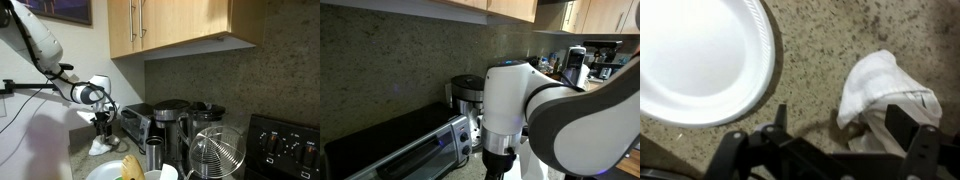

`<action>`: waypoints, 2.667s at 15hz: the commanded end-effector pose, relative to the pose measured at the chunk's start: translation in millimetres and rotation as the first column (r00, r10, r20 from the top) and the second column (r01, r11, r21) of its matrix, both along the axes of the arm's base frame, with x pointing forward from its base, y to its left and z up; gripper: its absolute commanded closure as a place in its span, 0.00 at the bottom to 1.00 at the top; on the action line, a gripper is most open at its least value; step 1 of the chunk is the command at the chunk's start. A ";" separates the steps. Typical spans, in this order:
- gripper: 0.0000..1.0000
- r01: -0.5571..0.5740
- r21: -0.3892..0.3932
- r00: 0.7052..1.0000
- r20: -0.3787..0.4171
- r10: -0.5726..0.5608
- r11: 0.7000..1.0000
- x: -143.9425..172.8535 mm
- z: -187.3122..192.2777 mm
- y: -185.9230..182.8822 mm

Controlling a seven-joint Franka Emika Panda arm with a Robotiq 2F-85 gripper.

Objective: Use the white towel to wipe the white plate, then put the white plate on top of the microwave

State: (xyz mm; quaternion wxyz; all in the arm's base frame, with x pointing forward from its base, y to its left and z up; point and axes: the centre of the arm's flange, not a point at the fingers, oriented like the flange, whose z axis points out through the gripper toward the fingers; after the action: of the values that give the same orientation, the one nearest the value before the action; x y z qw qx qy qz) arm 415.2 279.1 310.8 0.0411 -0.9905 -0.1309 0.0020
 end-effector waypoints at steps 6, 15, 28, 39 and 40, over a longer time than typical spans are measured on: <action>0.00 -0.223 -0.289 0.975 -0.088 0.206 0.931 -21.0 -55.1 -12.8; 0.00 -0.241 -0.373 0.970 -0.090 0.224 0.896 -25.8 -101.7 -23.3; 0.63 -0.234 -0.406 0.972 -0.079 0.221 0.883 -29.8 -115.9 -24.6; 0.98 -0.229 -0.404 0.973 -0.061 0.224 0.885 -26.9 -109.3 -22.1; 0.98 -0.222 -0.404 0.974 -0.057 0.218 0.887 -25.1 -105.6 -21.2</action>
State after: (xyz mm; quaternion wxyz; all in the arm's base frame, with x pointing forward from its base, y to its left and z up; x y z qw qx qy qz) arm 390.0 256.2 198.3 -0.1650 -0.9521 -0.2506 0.0595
